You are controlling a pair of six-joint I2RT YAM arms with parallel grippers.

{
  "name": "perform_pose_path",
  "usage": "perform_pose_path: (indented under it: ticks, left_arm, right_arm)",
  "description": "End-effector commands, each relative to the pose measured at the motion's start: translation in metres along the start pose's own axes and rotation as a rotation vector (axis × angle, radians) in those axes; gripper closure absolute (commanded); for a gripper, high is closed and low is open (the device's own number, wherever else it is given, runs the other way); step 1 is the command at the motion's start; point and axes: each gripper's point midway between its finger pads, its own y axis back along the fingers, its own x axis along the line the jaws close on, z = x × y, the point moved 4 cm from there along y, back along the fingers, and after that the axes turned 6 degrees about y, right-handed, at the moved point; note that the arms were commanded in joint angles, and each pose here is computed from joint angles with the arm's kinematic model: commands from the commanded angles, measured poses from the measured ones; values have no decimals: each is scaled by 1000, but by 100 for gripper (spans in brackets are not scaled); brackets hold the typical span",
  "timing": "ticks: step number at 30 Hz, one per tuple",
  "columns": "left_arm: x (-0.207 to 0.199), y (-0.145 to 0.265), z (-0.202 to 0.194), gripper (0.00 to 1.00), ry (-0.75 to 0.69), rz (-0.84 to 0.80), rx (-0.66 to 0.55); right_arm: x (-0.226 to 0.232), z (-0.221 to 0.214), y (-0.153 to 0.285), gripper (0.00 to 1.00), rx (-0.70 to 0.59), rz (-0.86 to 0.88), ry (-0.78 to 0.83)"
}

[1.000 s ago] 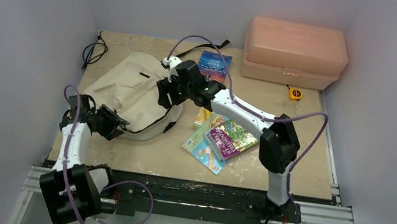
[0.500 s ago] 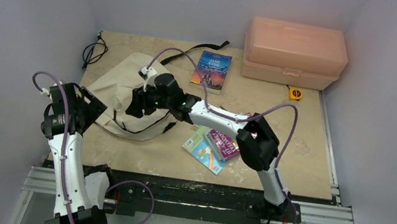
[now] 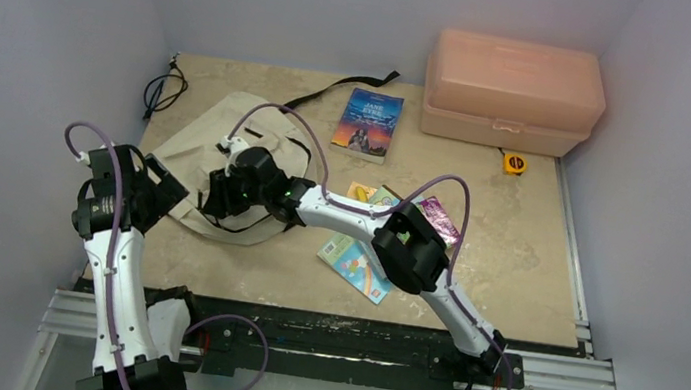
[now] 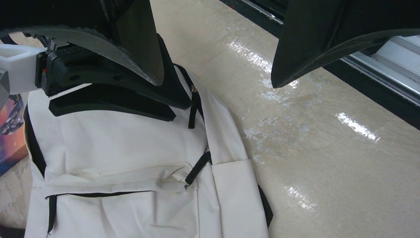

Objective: Pack the student bag
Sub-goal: Unzip the student bag at the center of the board.

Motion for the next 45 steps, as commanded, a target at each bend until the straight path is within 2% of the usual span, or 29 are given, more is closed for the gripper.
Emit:
perform_pose_path:
  ticks: [1,12,19,22,25,30,35,45]
  left_arm:
    - [-4,-4,2,21,-30,-39,-9]
    - [-6,-6,1,21,-38,-63,-8]
    - [-10,-8,-1,21,-45,-83,9]
    - [-11,-10,-3,21,-41,-91,25]
    - [-15,-15,-9,21,-17,-116,75]
    - [-25,-44,-36,23,106,-181,271]
    - [-26,-80,-55,31,275,-169,449]
    - [-25,-98,-53,28,321,-178,449]
  right_arm:
    - [6,17,-6,59,-43,-33,47]
    - [-1,-10,-21,59,18,-115,96]
    - [1,-19,-25,68,34,-131,116]
    - [3,-16,-23,78,30,-133,115]
    - [11,-8,-17,100,20,-108,104]
    - [37,36,21,100,-87,-24,49]
    - [52,52,51,100,-176,34,-25]
    - [65,46,72,100,-249,137,-140]
